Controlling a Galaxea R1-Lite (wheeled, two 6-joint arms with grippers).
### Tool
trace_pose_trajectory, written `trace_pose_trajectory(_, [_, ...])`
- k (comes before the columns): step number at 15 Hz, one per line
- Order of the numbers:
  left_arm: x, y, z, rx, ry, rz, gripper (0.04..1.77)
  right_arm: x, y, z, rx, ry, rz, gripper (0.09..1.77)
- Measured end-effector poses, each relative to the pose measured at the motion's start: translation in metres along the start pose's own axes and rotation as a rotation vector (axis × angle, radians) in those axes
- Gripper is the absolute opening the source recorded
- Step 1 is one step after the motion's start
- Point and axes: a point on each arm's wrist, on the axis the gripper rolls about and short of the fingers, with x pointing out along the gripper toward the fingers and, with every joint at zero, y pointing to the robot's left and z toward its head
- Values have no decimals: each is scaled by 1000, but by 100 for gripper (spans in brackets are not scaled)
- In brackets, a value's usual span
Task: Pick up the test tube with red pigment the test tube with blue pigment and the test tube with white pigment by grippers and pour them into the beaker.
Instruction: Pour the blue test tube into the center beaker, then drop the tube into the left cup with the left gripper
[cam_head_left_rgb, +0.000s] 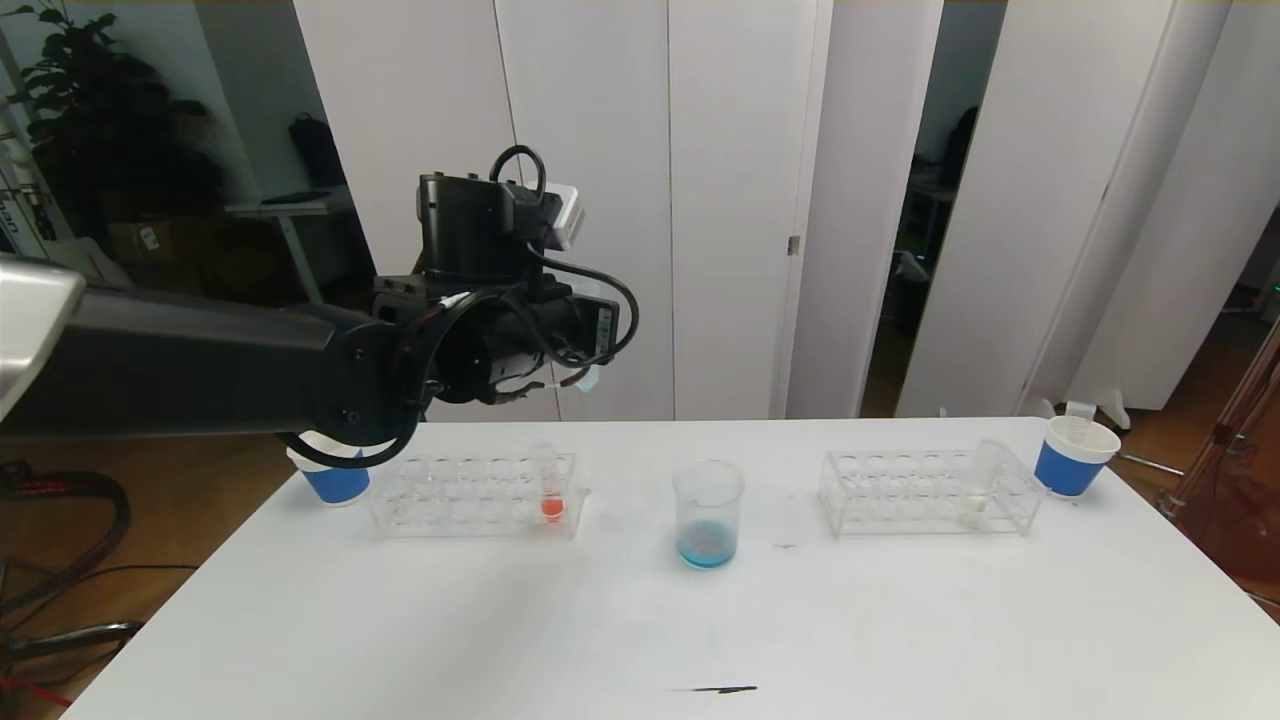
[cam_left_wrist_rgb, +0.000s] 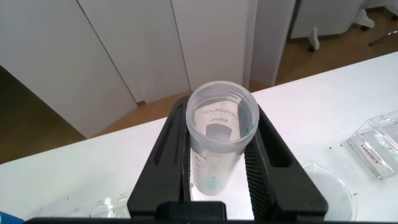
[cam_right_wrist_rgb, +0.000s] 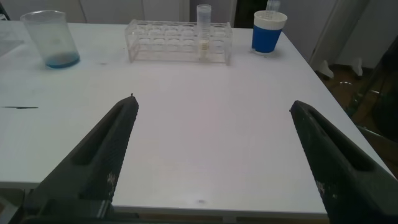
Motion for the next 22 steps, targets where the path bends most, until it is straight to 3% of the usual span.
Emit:
trace_pose_trajectory(4, [-17, 11, 15, -113, -30, 23, 58, 0, 0, 0, 0, 0, 0, 175])
trace_pose_trajectory(7, [-24, 33, 14, -153, -39, 90, 58, 0, 0, 0, 0, 0, 0, 175])
trace_pose_trajectory(9, [-30, 60, 8, -158, -47, 168, 58, 0, 0, 0, 0, 0, 0, 175])
trace_pose_trajectory(12, [-43, 104, 7, -180, -175, 286, 58, 0, 0, 0, 0, 0, 0, 175])
trace_pose_trajectory(17, [-64, 176, 5, 28, -325, 512, 58, 0, 0, 0, 0, 0, 0, 175])
trace_pose_trajectory(22, [-57, 244, -25, 41, -329, 623, 58, 0, 0, 0, 0, 0, 0, 175])
